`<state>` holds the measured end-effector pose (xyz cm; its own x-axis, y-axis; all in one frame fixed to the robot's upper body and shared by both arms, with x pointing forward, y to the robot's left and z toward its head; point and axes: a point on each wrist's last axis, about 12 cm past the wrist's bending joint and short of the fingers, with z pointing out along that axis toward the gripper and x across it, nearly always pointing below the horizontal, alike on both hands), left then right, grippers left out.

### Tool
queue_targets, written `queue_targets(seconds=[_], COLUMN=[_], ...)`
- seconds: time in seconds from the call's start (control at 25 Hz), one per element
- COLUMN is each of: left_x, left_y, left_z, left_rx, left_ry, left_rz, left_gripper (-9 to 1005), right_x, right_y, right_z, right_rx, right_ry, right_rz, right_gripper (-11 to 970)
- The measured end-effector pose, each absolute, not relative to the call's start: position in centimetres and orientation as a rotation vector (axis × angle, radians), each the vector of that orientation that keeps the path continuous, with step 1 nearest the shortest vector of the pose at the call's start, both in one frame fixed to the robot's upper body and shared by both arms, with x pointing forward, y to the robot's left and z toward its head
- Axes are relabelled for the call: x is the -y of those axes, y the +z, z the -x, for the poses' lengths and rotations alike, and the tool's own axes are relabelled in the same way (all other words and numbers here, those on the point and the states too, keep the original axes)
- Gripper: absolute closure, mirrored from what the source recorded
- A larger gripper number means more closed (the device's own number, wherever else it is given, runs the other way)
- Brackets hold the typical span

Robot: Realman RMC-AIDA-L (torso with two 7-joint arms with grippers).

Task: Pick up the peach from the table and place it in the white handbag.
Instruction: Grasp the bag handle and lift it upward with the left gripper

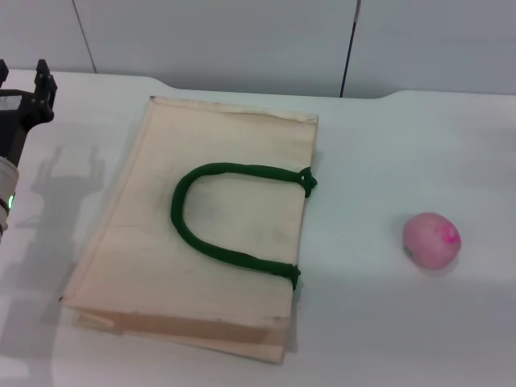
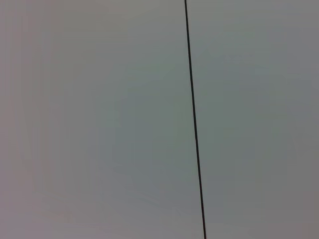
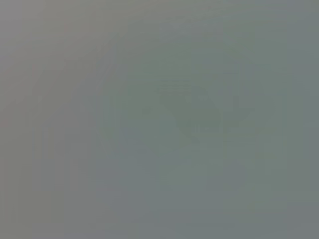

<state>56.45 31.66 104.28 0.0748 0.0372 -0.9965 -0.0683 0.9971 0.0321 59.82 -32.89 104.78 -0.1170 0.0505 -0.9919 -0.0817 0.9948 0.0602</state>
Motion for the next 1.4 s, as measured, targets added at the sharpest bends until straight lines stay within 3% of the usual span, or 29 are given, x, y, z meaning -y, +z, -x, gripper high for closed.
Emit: queue_targets(seconds=[0.84, 1.4], left_x=[-31.6, -33.6], left_y=[104.1, 105.7], left_z=[-56.5, -57.6], left_rx=[-1.507, -1.652], left_ry=[0.037, -0.501], left_rz=[0.057, 0.029], left_gripper=[413, 415], right_x=[32.9, 32.1], right_y=[104.8, 107.0], right_z=[-59.8, -60.7], right_rx=[-1.685, -1.696], right_ry=[0.126, 0.391], right_rz=[0.011, 0.172], right_gripper=[225, 226])
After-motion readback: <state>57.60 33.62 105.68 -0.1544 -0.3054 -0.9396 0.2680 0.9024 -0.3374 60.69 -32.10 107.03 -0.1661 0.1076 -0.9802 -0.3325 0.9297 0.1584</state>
